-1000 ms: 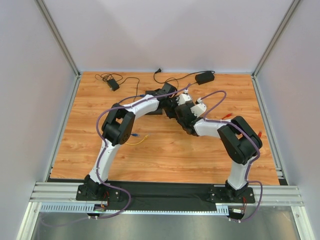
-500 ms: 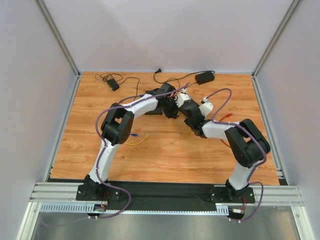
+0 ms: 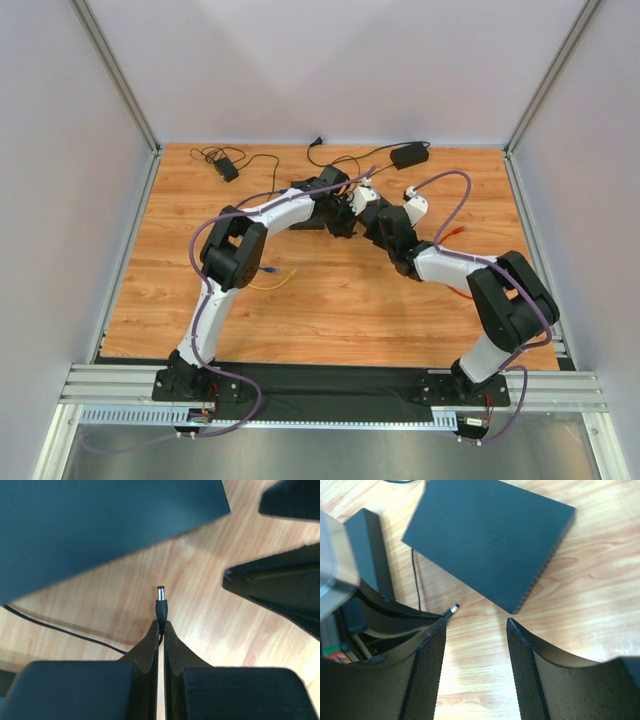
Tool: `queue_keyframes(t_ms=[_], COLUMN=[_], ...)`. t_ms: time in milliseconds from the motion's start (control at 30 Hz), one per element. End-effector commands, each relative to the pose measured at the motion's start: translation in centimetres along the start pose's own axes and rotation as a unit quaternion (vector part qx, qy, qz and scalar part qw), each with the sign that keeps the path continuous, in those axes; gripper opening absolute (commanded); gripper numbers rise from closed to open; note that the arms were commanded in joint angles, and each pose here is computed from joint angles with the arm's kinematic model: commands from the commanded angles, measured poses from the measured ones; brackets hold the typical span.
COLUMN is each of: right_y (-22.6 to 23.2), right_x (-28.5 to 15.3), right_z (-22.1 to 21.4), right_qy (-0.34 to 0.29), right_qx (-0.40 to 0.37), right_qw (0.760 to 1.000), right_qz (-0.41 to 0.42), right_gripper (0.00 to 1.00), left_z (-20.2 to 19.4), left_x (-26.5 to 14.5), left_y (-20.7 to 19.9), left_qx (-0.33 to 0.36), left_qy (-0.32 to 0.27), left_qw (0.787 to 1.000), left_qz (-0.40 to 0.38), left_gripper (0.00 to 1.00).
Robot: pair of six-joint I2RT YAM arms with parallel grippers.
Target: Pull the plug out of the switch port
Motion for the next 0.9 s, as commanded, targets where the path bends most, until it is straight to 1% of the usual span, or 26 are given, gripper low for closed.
queue_keyframes(t_ms=[0,100,133,200,300,333,367,433,467,500,533,567,600,667,700,767,833,867], right_y=[1.9,1.1,1.3,-0.3,-0.7,-0.2,0.2,1.9,2.7,2.6,3.6,3.9,4.1,4.7,4.8,4.6,4.6,5.5], right_x=[-0.1,-0.1,-0.1,0.5,1.5,1.8,2.1,2.1,2.0,1.9,1.7,1.7,1.7,2.4,2.7,3.4,3.9,4.1], right_z=[1.8,3.3,3.8,4.9,5.7,4.7,4.8,3.8,3.9,3.6,3.8,3.9,3.9,4.4,4.7,5.9,6.3,7.1], right_qy=[-0.013,-0.026,-0.022,-0.024,-0.003,0.029,0.035,0.071,0.071,0.080,0.081,0.082,0.084,0.089,0.088,0.081,0.086,0.085], right_qx=[-0.014,-0.010,-0.002,0.015,0.025,0.027,0.030,0.038,0.056,0.055,0.069,0.077,0.084,0.110,0.122,0.160,0.175,0.178], right_qw=[0.998,0.998,0.997,0.998,0.997,0.994,0.992,0.983,0.979,0.977,0.972,0.970,0.968,0.963,0.962,0.956,0.953,0.949], right_qz=[0.053,0.056,0.072,0.062,0.076,0.101,0.117,0.165,0.184,0.187,0.209,0.217,0.221,0.228,0.230,0.231,0.233,0.245], right_gripper=[0.54,0.53,0.53,0.53,0.52,0.52,0.53,0.56,0.60,0.62,0.64,0.70,0.72,0.75,0.75,0.76,0.75,0.75], left_z=[2.5,3.9,4.3,5.1,6.4,6.8,7.7,8.6,9.3,9.7,10.0,10.3,10.4,10.7,10.7,11.3,11.3,11.3], left_x=[-3.5,-5.1,-5.6,-6.7,-8.3,-8.6,-9.4,-10.2,-10.9,-11.3,-11.6,-12.1,-12.5,-13.2,-13.2,-13.5,-13.3,-12.9], left_y=[-0.2,0.6,0.8,1.0,1.8,1.7,2.0,1.9,1.9,1.8,1.7,1.8,1.9,1.9,1.7,1.7,1.7,1.6], left_qx=[-0.002,-0.012,-0.015,-0.019,-0.024,-0.037,-0.036,-0.053,-0.048,-0.050,-0.051,-0.054,-0.059,-0.069,-0.070,-0.058,-0.058,-0.059], left_qy=[-0.032,-0.055,-0.061,-0.075,-0.101,-0.110,-0.130,-0.153,-0.175,-0.186,-0.195,-0.207,-0.211,-0.222,-0.222,-0.243,-0.243,-0.240], left_qw=[0.999,0.997,0.997,0.994,0.988,0.987,0.982,0.977,0.973,0.971,0.968,0.964,0.961,0.956,0.957,0.952,0.953,0.955], left_qz=[0.016,0.046,0.053,0.073,0.111,0.114,0.129,0.136,0.142,0.145,0.149,0.159,0.166,0.178,0.175,0.175,0.171,0.164], left_gripper=[0.00,0.00,0.00,0.00,0.00,0.00,0.00,0.00,0.00,0.00,0.00,0.00,0.00,0.00,0.00,0.00,0.00,0.00])
Point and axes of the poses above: each gripper's point midway between its finger pads, its own x axis out along the fingers, its own y axis along the line the jaws close on, z = x × y, the point moved 2 cm from there along -x, back along the fingers, and after that the axes turned 12 degrees about x, right-handed, at the moved point
